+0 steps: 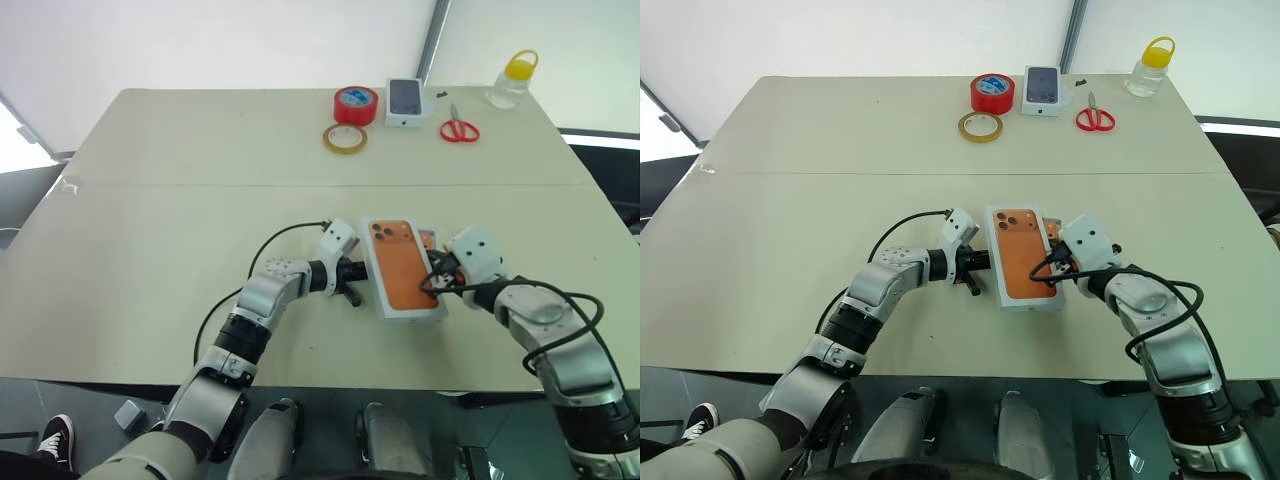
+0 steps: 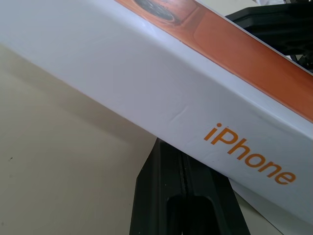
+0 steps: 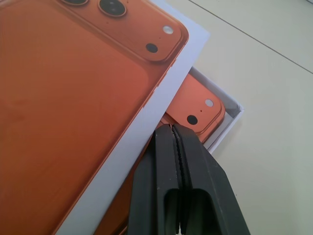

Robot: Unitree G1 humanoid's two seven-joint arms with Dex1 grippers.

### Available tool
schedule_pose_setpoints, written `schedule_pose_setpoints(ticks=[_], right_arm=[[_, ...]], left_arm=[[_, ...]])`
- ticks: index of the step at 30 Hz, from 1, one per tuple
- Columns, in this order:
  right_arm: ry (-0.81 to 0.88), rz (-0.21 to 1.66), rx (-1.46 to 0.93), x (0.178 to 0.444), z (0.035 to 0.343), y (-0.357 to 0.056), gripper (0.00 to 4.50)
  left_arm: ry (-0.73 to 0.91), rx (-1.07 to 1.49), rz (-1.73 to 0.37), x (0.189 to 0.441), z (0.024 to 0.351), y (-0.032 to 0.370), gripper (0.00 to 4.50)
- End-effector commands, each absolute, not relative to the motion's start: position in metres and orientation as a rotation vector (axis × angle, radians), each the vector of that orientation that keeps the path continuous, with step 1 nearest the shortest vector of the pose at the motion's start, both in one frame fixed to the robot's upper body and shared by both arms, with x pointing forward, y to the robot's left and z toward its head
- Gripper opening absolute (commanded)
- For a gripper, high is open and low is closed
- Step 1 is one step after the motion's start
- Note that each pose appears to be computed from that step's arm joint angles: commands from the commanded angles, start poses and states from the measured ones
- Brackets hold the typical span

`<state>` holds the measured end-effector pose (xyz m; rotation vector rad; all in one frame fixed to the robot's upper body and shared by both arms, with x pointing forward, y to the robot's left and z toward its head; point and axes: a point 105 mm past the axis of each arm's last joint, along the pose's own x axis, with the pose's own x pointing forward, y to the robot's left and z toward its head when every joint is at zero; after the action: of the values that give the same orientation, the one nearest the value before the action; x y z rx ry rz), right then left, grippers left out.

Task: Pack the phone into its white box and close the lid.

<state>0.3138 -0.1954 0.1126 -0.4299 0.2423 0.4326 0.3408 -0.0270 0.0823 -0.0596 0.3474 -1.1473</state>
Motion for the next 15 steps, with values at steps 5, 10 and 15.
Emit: schedule_pose_setpoints(ticks=[5, 10, 15], right_arm=[[0.162, 0.375, -0.456, 0.32, 0.134, -0.201, 0.03], [0.149, 0.308, -0.463, 0.326, 0.138, -0.214, 0.03], [0.156, 0.267, -0.484, 0.327, 0.136, -0.222, 0.03]], left_arm=[[0.316, -0.041, -1.06, 0.356, 0.093, -0.02, 0.0], [0.351, -0.011, -0.997, 0.365, 0.09, -0.015, 0.0], [0.337, 0.015, -0.991, 0.371, 0.097, -0.026, 0.0]])
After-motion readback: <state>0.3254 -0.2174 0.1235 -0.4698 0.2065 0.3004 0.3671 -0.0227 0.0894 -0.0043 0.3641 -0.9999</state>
